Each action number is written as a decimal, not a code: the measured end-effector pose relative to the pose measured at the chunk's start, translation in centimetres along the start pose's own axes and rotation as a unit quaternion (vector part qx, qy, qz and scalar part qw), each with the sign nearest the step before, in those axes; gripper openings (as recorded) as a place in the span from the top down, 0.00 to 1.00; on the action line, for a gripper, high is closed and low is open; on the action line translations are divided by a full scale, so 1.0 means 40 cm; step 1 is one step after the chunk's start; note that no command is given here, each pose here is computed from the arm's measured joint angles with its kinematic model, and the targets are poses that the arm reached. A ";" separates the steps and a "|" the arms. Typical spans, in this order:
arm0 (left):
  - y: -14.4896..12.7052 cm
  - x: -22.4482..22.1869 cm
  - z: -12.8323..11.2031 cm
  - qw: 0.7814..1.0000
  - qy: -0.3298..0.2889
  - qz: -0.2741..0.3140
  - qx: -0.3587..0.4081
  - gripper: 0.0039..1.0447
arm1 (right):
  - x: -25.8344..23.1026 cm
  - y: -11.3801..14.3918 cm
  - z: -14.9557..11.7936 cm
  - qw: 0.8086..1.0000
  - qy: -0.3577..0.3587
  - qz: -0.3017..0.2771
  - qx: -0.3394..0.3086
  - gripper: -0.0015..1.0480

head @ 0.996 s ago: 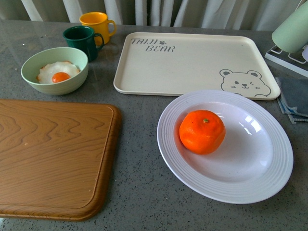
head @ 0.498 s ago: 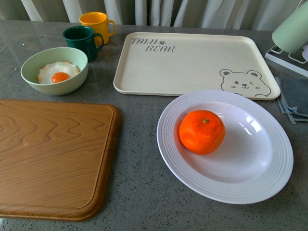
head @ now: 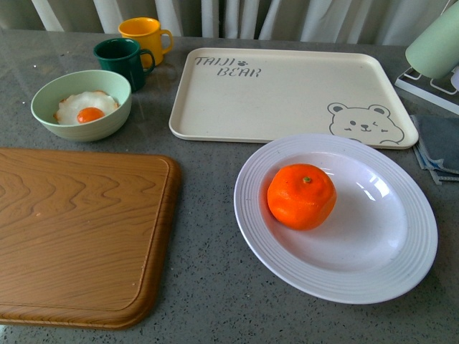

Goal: Place orange and plate with both arms

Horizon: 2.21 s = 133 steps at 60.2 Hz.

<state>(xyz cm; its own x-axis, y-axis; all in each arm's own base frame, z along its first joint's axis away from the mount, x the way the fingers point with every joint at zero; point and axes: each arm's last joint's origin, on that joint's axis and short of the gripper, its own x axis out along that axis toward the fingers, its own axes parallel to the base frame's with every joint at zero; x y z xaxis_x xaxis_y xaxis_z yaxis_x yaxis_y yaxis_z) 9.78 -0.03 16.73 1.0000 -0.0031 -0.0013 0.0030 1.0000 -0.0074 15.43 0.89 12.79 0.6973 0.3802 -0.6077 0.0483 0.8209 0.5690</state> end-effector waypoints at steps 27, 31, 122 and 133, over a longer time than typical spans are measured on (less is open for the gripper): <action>0.000 0.000 0.000 1.000 0.000 0.000 0.000 0.08 | 0.113 -0.043 -0.025 0.998 0.013 -0.025 0.052 0.09; 0.000 0.000 0.000 1.000 0.000 0.000 0.000 0.08 | 0.126 -0.047 -0.030 0.998 0.015 -0.026 0.060 0.09; 0.000 0.000 0.000 1.000 0.000 0.000 0.000 0.08 | 0.266 -0.069 -0.002 0.990 0.016 -0.066 0.125 0.86; 0.000 0.000 0.000 1.000 0.000 0.000 0.000 0.08 | 0.242 -0.067 0.007 0.989 0.020 -0.056 0.134 0.89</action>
<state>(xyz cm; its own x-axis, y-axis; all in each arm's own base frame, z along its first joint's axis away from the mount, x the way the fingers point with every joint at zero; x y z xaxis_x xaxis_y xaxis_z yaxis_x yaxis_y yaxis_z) 9.78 -0.03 16.73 1.0000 -0.0031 -0.0013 0.0030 1.0000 -0.0074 22.25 2.25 5.55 0.6480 0.3148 -0.6935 0.3152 0.7181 0.6205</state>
